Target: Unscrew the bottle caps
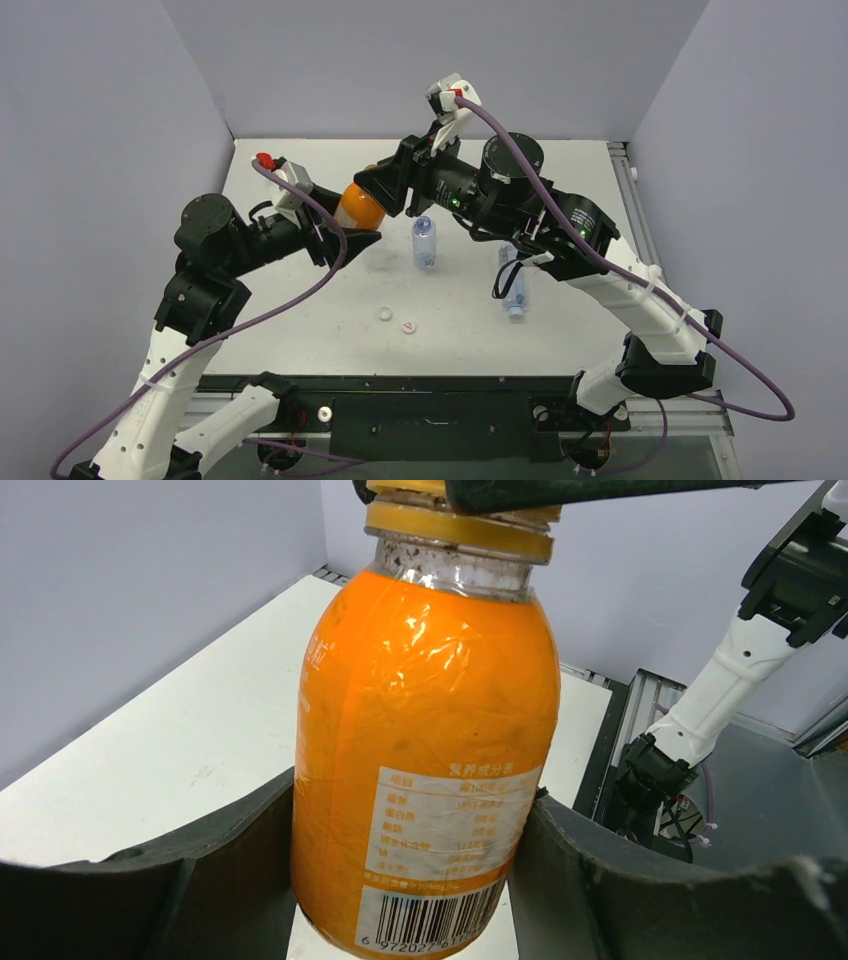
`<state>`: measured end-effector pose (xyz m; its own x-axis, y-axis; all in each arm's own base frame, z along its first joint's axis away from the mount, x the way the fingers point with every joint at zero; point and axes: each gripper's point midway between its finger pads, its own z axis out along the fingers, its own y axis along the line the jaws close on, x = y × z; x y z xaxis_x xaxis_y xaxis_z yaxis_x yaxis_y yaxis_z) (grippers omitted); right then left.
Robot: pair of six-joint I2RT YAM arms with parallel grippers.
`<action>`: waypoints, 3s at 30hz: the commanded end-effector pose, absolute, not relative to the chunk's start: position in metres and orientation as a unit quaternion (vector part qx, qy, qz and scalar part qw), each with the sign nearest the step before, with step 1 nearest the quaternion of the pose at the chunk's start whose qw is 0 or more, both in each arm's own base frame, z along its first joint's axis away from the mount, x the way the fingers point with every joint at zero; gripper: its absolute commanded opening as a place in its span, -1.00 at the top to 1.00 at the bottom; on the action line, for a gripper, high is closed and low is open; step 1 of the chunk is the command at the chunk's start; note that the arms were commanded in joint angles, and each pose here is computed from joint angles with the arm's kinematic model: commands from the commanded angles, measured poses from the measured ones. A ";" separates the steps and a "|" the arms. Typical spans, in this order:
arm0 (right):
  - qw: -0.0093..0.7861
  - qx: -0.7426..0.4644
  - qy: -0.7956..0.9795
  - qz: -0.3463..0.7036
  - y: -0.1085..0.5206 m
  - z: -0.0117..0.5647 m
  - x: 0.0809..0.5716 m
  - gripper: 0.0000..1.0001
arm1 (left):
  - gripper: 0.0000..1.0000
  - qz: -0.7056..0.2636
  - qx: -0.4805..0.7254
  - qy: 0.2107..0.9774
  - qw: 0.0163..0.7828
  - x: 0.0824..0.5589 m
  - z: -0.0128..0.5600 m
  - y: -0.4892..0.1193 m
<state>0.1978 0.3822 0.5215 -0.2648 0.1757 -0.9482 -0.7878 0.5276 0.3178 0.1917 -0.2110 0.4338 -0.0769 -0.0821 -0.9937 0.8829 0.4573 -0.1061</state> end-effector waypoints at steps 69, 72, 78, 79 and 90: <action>0.518 -0.413 0.450 0.599 0.349 0.583 0.112 1.00 | 0.98 -0.532 0.406 0.521 0.529 0.117 0.468 -0.226; 0.494 -0.439 0.421 0.621 0.349 0.586 0.097 1.00 | 0.99 -0.559 0.413 0.519 0.497 0.108 0.468 -0.228; 0.533 -0.392 0.506 0.554 0.355 0.567 0.139 -0.52 | 1.00 -0.539 0.404 0.531 0.514 0.121 0.463 -0.229; 0.553 -0.361 0.530 0.531 0.353 0.565 0.155 -0.57 | 1.00 -0.524 0.402 0.533 0.529 0.128 0.463 -0.228; 0.590 -0.227 0.635 0.444 0.356 0.550 0.201 -0.65 | 1.00 -0.380 0.356 0.573 0.632 0.188 0.449 -0.208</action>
<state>0.1844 0.3600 0.5473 -0.1976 0.2080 -0.9579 -0.8820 0.3888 0.2664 0.1673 -0.2211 0.4411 -0.0614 -0.0907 -0.9940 0.9414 0.3256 -0.0878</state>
